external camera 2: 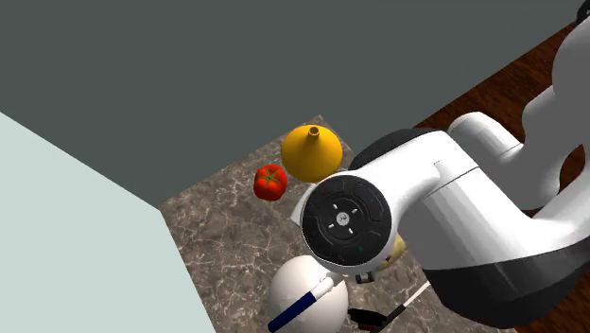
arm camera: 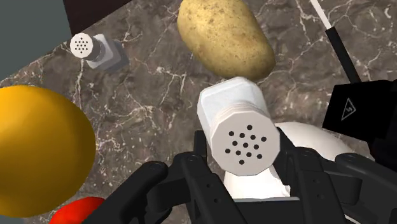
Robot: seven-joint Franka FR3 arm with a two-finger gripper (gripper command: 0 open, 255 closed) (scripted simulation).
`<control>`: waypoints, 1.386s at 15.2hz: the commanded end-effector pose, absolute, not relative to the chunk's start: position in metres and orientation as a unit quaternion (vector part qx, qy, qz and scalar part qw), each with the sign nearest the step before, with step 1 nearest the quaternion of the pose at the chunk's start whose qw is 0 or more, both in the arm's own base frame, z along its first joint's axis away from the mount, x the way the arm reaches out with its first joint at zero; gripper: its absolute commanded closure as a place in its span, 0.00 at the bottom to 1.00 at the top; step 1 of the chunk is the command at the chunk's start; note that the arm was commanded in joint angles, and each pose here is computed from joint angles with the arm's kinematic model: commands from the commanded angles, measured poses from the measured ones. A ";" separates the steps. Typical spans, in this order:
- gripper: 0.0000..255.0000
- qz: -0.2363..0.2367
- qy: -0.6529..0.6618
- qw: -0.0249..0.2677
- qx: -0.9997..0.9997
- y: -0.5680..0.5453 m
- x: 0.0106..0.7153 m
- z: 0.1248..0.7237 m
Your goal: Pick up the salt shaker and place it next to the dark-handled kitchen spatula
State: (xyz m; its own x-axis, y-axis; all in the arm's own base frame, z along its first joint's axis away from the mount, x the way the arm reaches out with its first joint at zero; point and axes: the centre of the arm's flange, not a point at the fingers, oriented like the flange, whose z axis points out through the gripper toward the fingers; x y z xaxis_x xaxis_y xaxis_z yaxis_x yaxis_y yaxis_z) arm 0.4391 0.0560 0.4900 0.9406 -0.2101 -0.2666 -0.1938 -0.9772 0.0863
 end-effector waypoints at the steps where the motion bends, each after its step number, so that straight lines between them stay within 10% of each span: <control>1: 1.00 -0.139 -0.103 0.030 0.984 0.076 0.421 0.489; 21: 1.00 -0.139 -0.103 0.030 0.984 0.274 0.246 0.490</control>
